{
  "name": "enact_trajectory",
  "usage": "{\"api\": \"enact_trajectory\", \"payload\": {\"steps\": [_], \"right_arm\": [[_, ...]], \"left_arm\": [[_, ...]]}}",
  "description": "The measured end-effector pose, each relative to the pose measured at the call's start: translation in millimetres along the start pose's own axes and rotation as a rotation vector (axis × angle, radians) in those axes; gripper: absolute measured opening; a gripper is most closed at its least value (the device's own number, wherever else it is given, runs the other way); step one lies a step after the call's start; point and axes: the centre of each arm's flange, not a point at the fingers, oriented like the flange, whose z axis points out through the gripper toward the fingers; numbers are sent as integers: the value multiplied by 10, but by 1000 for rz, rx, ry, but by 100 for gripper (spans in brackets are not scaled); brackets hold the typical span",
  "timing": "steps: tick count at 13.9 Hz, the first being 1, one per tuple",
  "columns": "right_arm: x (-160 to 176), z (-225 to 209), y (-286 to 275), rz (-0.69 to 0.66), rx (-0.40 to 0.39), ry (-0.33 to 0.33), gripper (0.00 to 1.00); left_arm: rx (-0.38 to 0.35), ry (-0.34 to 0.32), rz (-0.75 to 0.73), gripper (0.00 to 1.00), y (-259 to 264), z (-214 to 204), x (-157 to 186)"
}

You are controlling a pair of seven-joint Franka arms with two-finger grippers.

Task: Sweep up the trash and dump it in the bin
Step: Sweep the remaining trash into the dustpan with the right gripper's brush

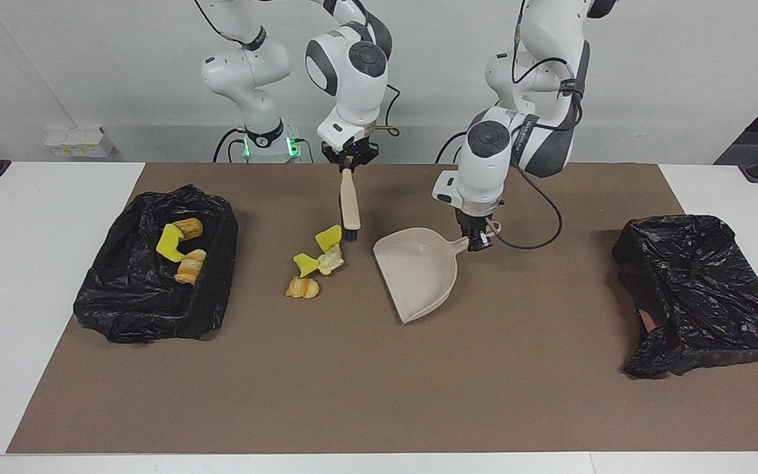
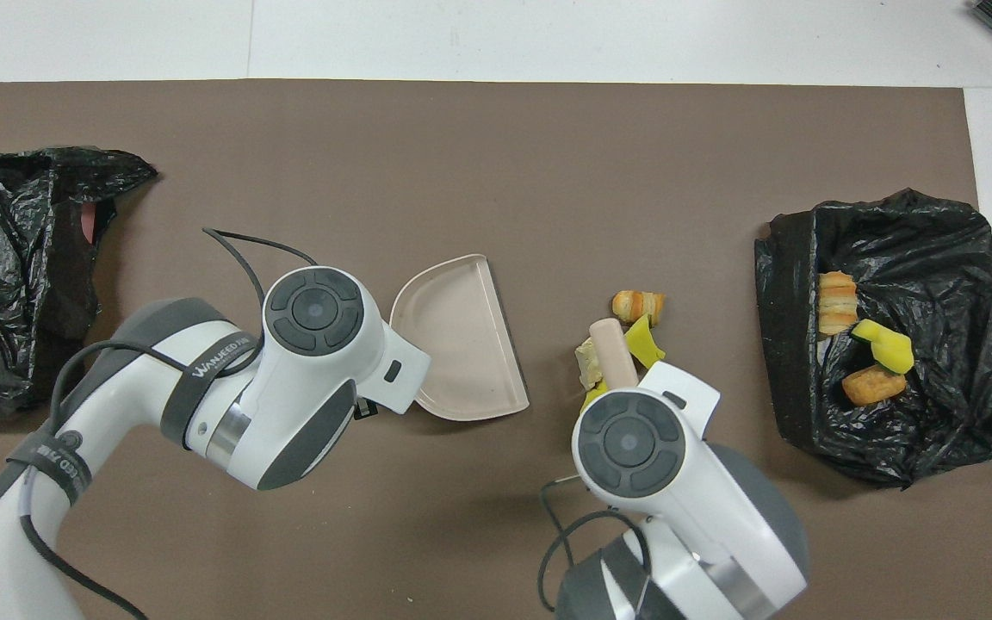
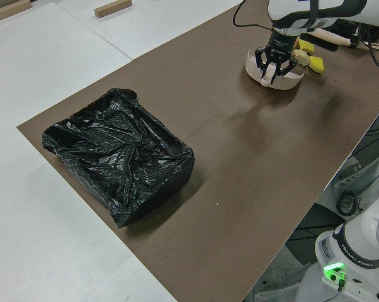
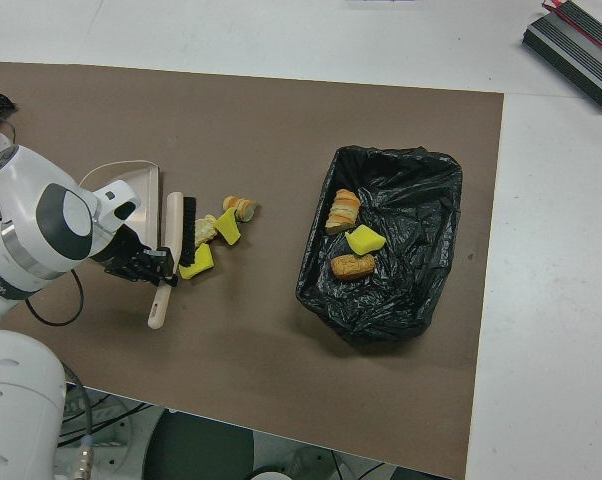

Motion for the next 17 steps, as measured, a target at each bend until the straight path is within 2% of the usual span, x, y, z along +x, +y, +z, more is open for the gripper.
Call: {"api": "enact_trajectory", "payload": {"steps": [4, 6, 10, 12, 17], "right_arm": [[387, 407, 830, -63, -65, -12, 26], [550, 594, 921, -61, -55, 5, 26], [669, 894, 851, -77, -37, -35, 26], [676, 976, 663, -93, -1, -61, 26], [565, 888, 30, -88, 178, -103, 26]], "left_arm": [[1, -20, 25, 31, 287, 75, 104], [8, -26, 11, 31, 424, 63, 162], [14, -37, -27, 31, 549, 78, 173], [11, -44, -32, 31, 574, 109, 161], [11, -67, -31, 31, 659, 167, 91]]}}
